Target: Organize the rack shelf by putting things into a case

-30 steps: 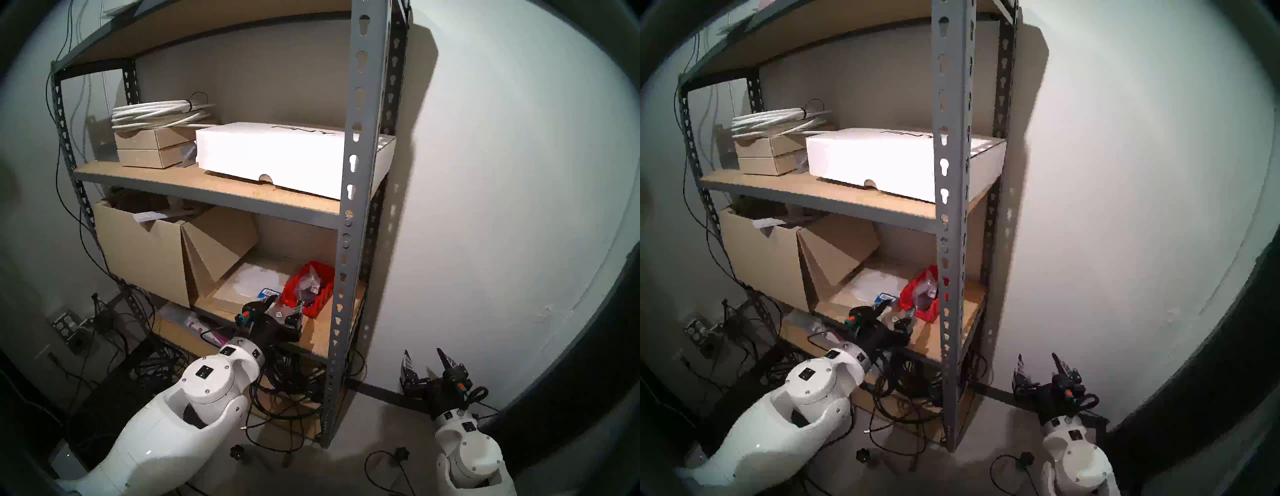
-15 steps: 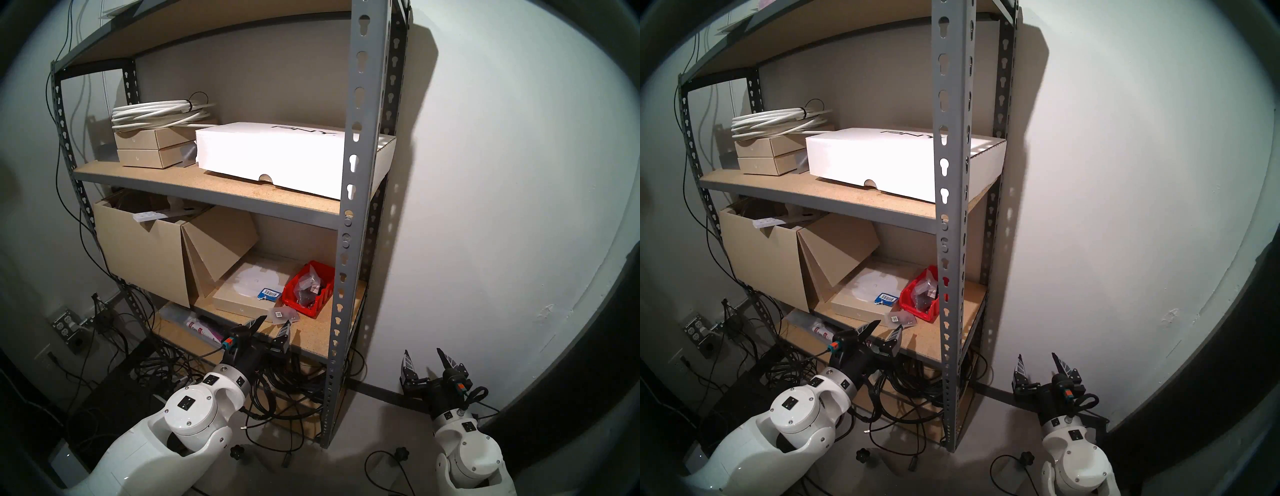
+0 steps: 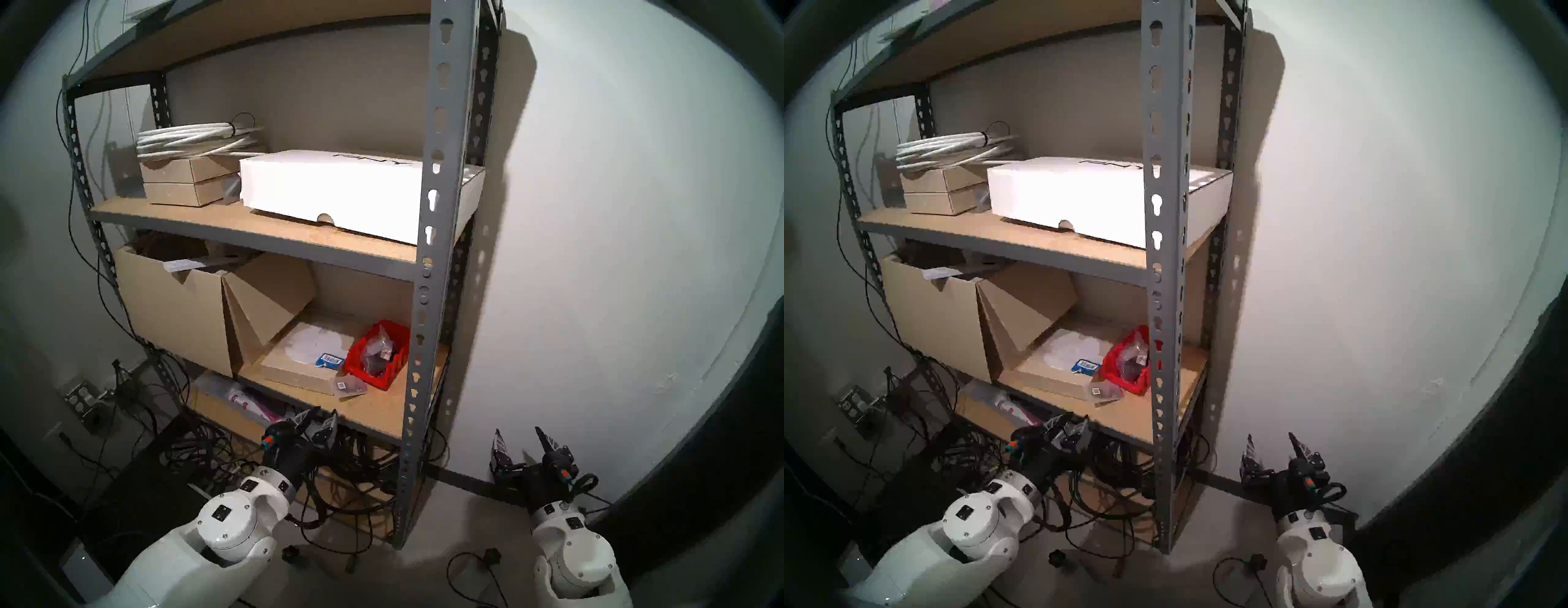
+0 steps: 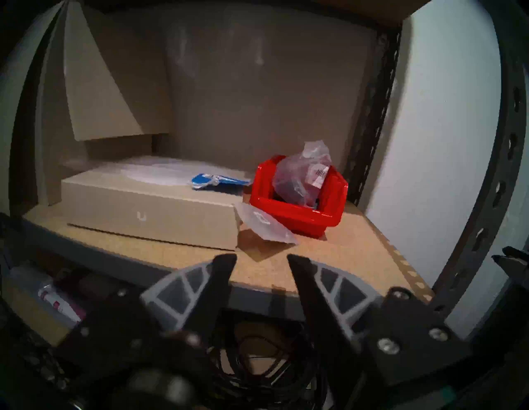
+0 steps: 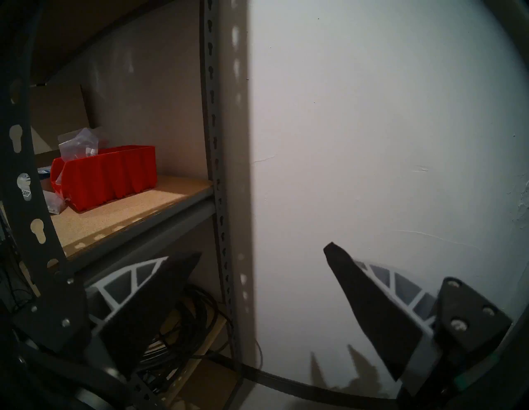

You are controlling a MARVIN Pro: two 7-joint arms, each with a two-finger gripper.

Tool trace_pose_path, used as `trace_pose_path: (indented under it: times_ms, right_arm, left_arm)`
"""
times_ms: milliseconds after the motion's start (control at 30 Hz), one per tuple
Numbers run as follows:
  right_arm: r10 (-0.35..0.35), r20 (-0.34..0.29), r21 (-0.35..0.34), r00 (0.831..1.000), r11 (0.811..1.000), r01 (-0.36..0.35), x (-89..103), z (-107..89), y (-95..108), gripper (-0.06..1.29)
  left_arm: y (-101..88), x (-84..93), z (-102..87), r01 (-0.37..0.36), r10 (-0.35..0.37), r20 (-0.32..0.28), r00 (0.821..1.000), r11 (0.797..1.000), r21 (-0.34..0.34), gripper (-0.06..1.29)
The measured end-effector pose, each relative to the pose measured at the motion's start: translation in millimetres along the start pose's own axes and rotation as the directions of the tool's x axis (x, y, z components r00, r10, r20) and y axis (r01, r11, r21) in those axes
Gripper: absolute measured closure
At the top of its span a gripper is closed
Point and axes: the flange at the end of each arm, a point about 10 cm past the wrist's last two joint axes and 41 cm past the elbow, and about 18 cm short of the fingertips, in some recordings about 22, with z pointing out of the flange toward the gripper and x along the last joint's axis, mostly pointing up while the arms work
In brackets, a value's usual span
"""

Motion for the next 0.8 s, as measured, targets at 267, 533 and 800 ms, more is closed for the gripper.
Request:
trace_pose_path:
  times_ms: [267,533,800]
  right_arm:
    - [0.000,0.000,0.000,1.000,1.000,0.000,0.0,0.0,0.0,-0.03]
    - [0.000,0.000,0.000,1.000,1.000,0.000,0.0,0.0,0.0,-0.03]
    - [0.000,0.000,0.000,1.000,1.000,0.000,0.0,0.0,0.0,-0.03]
  left_arm:
    - [3.6,8.9,8.5,0.011,-0.011,-0.036,0.999,1.000,-0.012,0.66]
    - [6.6,14.3,17.7,0.018,-0.019,-0.056,0.998,1.000,-0.014,0.62]
    - [9.1,12.7,28.0,0.037,-0.038,-0.041,0.998,0.999,-0.012,0.50]
